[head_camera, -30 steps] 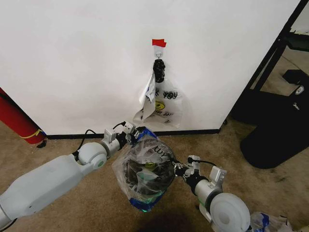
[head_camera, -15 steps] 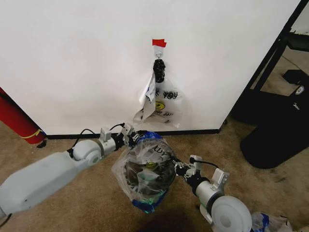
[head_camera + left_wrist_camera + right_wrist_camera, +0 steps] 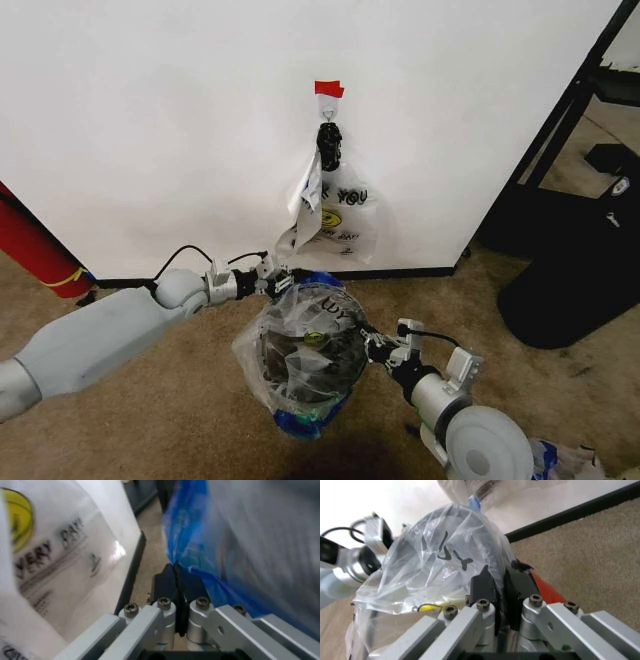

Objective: Pick up the garbage bag from the wall and place it over the trash bin.

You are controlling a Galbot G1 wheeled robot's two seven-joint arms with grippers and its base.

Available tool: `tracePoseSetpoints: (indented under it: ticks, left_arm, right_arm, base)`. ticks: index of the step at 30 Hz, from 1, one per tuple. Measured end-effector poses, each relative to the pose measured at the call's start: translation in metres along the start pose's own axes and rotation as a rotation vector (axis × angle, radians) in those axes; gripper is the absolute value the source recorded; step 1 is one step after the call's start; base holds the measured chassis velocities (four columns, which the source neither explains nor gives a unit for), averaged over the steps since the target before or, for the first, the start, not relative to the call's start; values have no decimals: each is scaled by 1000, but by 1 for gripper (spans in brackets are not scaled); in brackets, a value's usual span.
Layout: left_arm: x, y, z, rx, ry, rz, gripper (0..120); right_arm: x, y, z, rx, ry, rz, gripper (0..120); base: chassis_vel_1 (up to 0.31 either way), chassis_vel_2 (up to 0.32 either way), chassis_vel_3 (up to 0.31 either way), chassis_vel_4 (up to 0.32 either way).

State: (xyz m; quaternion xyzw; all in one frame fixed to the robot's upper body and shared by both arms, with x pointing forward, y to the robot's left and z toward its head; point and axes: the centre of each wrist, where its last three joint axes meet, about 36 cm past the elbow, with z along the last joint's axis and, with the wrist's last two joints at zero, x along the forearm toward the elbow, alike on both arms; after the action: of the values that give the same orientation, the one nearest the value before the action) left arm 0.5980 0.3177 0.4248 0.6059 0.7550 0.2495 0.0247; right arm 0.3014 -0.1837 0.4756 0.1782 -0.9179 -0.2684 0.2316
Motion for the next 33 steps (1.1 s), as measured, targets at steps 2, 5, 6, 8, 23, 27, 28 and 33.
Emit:
tracePoseSetpoints:
  ticks: [2, 5, 6, 8, 23, 27, 28, 33]
  left_arm:
    - [-2, 0, 6, -15, 3, -1, 0]
    - [-6, 0, 11, -26, 8, -20, 0]
    - [-7, 0, 14, -34, 12, -28, 0]
    - [-10, 2, 20, -61, 26, -37, 0]
    - [-10, -2, 40, -112, 83, -54, 8]
    - [-2, -5, 32, -95, 60, -101, 18]
    - [0, -6, 31, -93, 57, -110, 21]
    - [10, -19, 15, -107, 61, -212, 44]
  right_arm:
    - [-1, 1, -1, -4, 0, -4, 1]
    - [-1, 2, 0, -9, 1, -9, 1]
    - [-1, 3, 0, -12, 2, -12, 1]
    - [-2, 4, 1, -15, 4, -14, 1]
    - [-7, 3, -2, -29, -4, -7, 1]
    - [-11, -2, 1, -38, 6, 11, 1]
    - [-13, -3, 2, -41, 8, 16, 1]
    - [-23, -10, 10, -63, 18, 44, 1]
  base:
    - [0, 0, 0, 0]
    - [0, 0, 0, 0]
    - [0, 0, 0, 0]
    - [0, 0, 0, 0]
    - [0, 0, 0, 0]
    - [0, 0, 0, 0]
    - [0, 0, 0, 0]
    - [0, 0, 0, 0]
